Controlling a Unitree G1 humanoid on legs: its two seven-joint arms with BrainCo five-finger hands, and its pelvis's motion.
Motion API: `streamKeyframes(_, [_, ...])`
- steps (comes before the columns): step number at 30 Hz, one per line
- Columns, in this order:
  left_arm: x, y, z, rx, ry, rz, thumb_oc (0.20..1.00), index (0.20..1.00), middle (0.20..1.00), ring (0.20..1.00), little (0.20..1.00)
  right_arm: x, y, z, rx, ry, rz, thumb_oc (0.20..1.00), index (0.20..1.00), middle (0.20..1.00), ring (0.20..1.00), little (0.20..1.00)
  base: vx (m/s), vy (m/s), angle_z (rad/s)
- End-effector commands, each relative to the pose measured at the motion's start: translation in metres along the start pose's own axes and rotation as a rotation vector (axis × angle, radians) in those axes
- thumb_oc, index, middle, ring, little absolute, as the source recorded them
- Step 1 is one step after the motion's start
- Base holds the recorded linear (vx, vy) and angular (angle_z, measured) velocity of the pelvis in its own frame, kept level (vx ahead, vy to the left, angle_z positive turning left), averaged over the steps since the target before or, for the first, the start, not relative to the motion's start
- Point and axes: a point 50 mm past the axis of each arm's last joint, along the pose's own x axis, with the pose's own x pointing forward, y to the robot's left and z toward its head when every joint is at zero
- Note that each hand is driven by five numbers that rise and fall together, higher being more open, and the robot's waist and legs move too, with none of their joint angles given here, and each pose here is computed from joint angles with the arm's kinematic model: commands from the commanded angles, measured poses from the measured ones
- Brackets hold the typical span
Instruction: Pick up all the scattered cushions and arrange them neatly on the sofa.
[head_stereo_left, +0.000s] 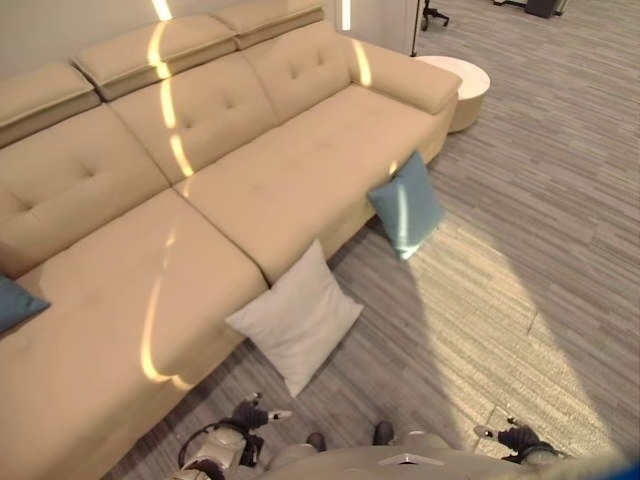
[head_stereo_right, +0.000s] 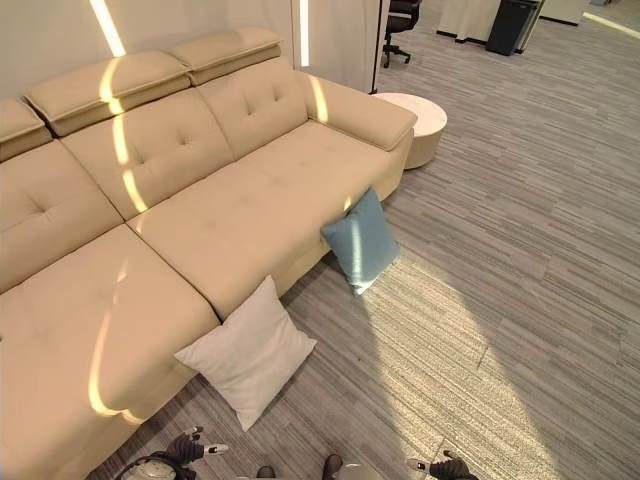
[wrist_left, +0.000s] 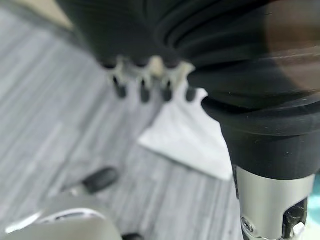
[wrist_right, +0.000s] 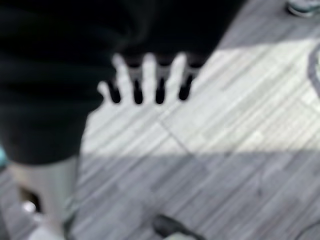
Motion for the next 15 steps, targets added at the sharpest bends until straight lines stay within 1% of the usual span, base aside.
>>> streamKeyframes(1, [0.000, 0.017, 0.006, -0.063, -0.038, 0.054, 1.000, 1.000, 1.000, 1.000, 1.000, 0.002, -0.010, 0.010, -0.017, -0.034, -0.039, 1.000, 1.000, 1.000, 1.000, 1.000, 0.01, 0.223, -0.11])
streamKeyframes(4, [0.000, 0.023, 0.009, -0.060, -0.051, 0.072, 1.000, 1.000, 1.000, 1.000, 1.000, 0.002, -0.013, 0.016, -0.012, -0.053, -0.047, 1.000, 1.000, 1.000, 1.000, 1.000, -0.01, 0.133, 0.03])
streamKeyframes(7, [0.000, 0.036, 0.015, -0.061, -0.074, 0.112, 1.000, 1.000, 1.000, 1.000, 1.000, 0.003, -0.017, 0.024, -0.010, -0.083, -0.060, 1.000, 1.000, 1.000, 1.000, 1.000, 0.07, 0.055, 0.12])
streamKeyframes(11, [0.001, 0.038, 0.024, -0.071, -0.102, 0.125, 1.000, 1.000, 1.000, 1.000, 1.000, 0.003, -0.016, 0.037, -0.055, -0.131, -0.055, 1.000, 1.000, 1.000, 1.000, 1.000, 0.14, -0.094, 0.24])
streamKeyframes(13, [0.003, 0.037, 0.031, -0.065, -0.118, 0.123, 1.000, 1.000, 1.000, 1.000, 1.000, 0.004, -0.015, 0.043, -0.088, -0.148, -0.055, 1.000, 1.000, 1.000, 1.000, 1.000, 0.16, -0.122, 0.59])
streamKeyframes(15, [0.003, 0.037, 0.033, -0.058, -0.122, 0.123, 1.000, 1.000, 1.000, 1.000, 1.000, 0.003, -0.014, 0.044, -0.109, -0.157, -0.052, 1.000, 1.000, 1.000, 1.000, 1.000, 0.14, -0.118, 1.16])
